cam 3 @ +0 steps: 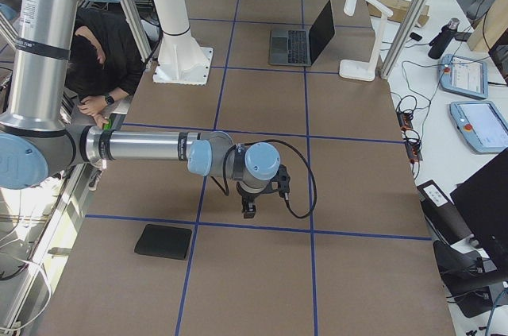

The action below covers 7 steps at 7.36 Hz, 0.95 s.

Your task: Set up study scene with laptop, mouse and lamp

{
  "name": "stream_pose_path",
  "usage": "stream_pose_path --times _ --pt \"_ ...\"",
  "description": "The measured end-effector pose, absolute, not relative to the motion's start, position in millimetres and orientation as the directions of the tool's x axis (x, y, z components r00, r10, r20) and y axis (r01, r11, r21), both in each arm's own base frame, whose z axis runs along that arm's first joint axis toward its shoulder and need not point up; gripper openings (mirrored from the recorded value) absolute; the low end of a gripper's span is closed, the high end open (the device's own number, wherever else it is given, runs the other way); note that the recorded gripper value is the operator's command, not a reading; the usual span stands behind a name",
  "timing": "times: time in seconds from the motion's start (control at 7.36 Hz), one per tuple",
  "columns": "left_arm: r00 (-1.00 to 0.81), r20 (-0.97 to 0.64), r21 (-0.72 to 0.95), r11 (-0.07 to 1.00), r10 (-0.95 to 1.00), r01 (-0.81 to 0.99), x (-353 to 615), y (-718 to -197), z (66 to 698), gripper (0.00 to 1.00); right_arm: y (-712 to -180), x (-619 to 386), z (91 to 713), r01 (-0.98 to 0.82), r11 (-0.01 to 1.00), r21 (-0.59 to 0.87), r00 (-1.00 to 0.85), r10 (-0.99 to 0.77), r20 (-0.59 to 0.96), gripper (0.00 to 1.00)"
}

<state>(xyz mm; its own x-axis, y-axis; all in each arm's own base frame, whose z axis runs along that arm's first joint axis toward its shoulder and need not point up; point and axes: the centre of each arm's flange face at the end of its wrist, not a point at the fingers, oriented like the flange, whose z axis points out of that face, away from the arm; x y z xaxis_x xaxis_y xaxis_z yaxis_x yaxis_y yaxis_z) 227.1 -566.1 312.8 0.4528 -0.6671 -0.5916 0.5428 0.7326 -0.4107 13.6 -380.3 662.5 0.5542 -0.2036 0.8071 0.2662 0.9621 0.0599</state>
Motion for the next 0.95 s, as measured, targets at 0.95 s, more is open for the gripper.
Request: stream_pose_path --times 0.95 --pt "0.642 -0.703 -0.134 0.944 -0.305 0.301 184.8 -494.5 347.9 1.0 -319.4 -11.8 805.3 0.507 0.844 0.175 0.298 -0.362 0.883 1.0"
